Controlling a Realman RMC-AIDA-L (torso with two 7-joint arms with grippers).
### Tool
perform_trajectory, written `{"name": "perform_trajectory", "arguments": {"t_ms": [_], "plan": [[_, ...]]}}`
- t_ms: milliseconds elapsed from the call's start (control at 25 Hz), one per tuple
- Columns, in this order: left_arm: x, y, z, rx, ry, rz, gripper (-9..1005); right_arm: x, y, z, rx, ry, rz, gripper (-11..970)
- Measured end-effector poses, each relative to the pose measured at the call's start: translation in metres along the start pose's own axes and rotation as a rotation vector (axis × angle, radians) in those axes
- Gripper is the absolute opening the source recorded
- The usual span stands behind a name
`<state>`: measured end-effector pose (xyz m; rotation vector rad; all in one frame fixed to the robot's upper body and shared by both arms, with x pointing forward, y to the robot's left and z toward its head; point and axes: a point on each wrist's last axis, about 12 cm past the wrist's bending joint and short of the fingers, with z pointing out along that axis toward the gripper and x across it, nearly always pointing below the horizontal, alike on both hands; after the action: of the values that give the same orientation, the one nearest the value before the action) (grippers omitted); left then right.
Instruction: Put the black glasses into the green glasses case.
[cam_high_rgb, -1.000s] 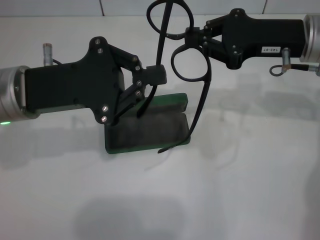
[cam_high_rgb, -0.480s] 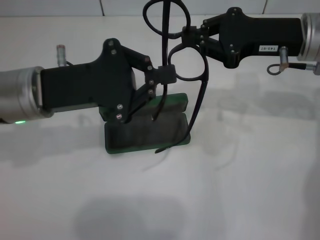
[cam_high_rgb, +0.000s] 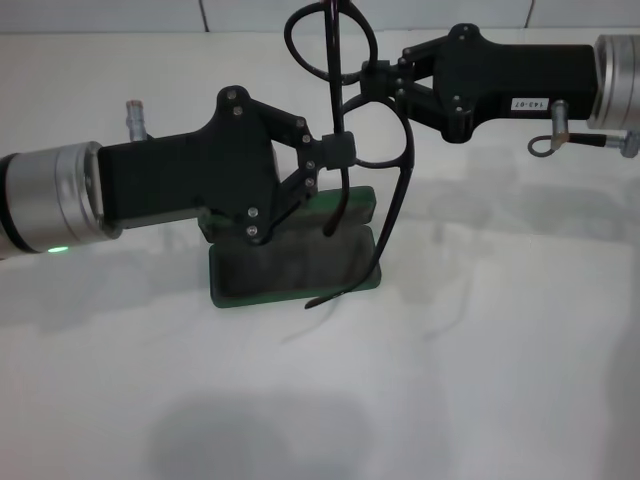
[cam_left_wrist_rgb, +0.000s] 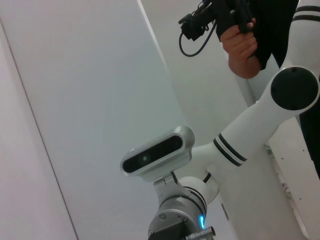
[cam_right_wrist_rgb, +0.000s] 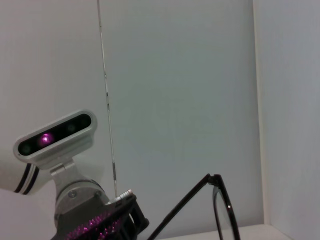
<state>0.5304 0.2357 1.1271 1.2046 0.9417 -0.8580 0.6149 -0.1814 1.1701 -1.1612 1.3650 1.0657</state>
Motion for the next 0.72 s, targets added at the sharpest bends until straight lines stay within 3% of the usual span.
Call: {"name": "perform_trajectory", "arguments": {"t_ms": [720], "plan": [[0.012,0.002,0.001,-0.068,0.058,-0.021,-2,0.003,0.003,0.003,-0.016,0.010,0.008,72]]}}
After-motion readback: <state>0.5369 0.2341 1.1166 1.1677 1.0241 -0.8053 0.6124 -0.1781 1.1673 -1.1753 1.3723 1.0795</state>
